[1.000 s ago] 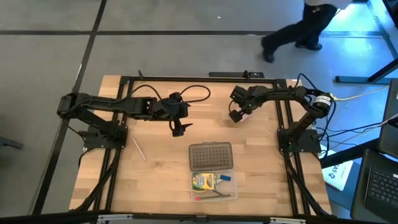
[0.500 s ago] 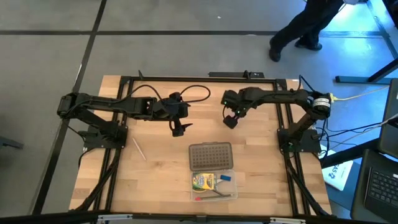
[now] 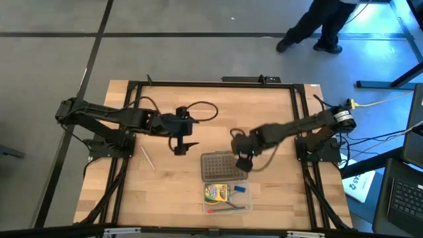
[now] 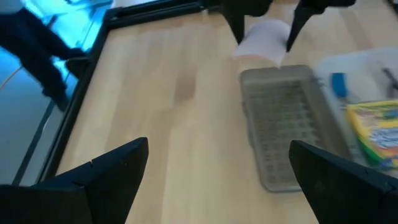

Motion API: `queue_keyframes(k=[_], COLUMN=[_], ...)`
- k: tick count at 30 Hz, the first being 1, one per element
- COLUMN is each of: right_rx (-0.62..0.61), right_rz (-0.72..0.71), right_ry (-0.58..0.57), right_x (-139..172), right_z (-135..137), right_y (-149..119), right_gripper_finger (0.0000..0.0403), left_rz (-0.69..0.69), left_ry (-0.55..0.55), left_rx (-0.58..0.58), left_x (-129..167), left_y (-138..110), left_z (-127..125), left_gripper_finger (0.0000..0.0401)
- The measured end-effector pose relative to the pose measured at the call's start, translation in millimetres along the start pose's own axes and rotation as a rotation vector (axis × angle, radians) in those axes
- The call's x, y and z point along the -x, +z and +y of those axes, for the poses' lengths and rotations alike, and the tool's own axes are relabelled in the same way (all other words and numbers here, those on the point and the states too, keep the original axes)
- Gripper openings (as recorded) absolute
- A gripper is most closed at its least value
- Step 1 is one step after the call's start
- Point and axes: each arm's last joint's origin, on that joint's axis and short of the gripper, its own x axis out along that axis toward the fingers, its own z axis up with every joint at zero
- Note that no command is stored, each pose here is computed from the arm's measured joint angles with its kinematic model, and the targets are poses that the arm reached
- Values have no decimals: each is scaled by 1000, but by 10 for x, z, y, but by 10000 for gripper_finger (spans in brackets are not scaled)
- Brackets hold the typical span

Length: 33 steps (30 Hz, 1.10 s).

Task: Pack school essentials
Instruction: Put the pink sticky note into the supply box

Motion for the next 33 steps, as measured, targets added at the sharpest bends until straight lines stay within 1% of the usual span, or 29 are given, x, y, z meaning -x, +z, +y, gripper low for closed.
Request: queue_keyframes(k=[3, 7, 13, 18, 21, 27, 33], right_rx=[20, 69, 136, 215, 277, 305, 319], right_rz=[-41, -118, -181, -212, -199, -191, -149], right_ry=[49, 80, 129, 152, 151, 191, 150], right_x=[28, 51, 66, -63, -185, -363, -543], right_z=[254, 532, 810, 1020, 1110, 1224, 1245], right_y=[-149, -345, -584, -699, -745, -726, -744], right_gripper_finger=[345, 345, 345, 345, 345, 345, 345], left_rz=[-1, -11, -33, -58, -80, -95, -96], left_ry=[-37, -83, -153, -206, -230, -250, -250], left_rx=[-26, -39, -68, -96, -106, -116, -120], left_x=[93, 154, 235, 306, 341, 371, 372], left_y=[-10, -10, -9, -7, 3, 6, 7], left_z=[-92, -230, -443, -599, -668, -724, -725], left_gripper_finger=[383, 383, 383, 383, 383, 383, 383])
